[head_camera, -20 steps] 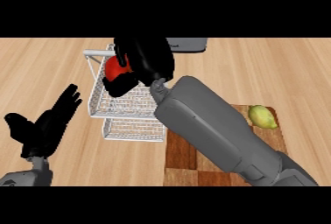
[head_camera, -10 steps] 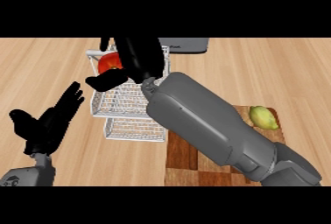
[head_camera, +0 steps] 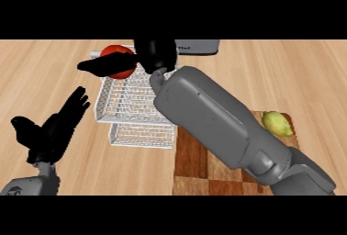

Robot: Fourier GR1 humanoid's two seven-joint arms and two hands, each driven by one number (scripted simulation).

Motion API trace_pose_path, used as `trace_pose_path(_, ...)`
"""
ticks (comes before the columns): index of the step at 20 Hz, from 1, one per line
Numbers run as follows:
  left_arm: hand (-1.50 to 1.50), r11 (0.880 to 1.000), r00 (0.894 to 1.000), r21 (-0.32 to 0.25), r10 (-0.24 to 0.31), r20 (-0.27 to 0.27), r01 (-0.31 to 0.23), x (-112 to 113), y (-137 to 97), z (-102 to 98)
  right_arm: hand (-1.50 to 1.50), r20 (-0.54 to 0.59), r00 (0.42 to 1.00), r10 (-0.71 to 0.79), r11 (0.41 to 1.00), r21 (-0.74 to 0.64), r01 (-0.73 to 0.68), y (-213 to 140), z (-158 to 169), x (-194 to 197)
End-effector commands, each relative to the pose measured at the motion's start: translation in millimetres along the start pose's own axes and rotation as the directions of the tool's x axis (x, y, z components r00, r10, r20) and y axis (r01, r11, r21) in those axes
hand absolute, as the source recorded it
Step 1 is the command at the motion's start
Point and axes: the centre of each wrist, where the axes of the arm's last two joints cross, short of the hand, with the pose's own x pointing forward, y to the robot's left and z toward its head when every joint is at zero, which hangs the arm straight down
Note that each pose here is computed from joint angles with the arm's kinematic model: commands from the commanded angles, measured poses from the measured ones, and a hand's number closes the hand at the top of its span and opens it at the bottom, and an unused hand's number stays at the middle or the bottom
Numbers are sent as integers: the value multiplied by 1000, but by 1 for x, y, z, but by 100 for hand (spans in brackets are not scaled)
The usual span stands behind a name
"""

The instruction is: Pick the tomato from the cutting board and place it in the tiered basket

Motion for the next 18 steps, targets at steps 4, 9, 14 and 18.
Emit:
trace_pose_path(4,0,1000,1000,19,-16,-6,16,-4,18,7,-150,-50,956,-290,951,-127,282,-36,-18,-2)
trace_pose_path(9,0,999,1000,33,1,-12,-1,-2,15,4,-150,-44,923,-382,896,-264,358,-67,-15,-28)
trace_pose_path(14,0,999,1000,48,-6,-11,7,-2,25,14,-150,-49,928,-369,861,-393,322,-149,-27,-63)
trace_pose_path(18,0,999,1000,50,2,-16,-1,2,23,3,-150,-35,928,-372,846,-424,323,-197,-23,-61)
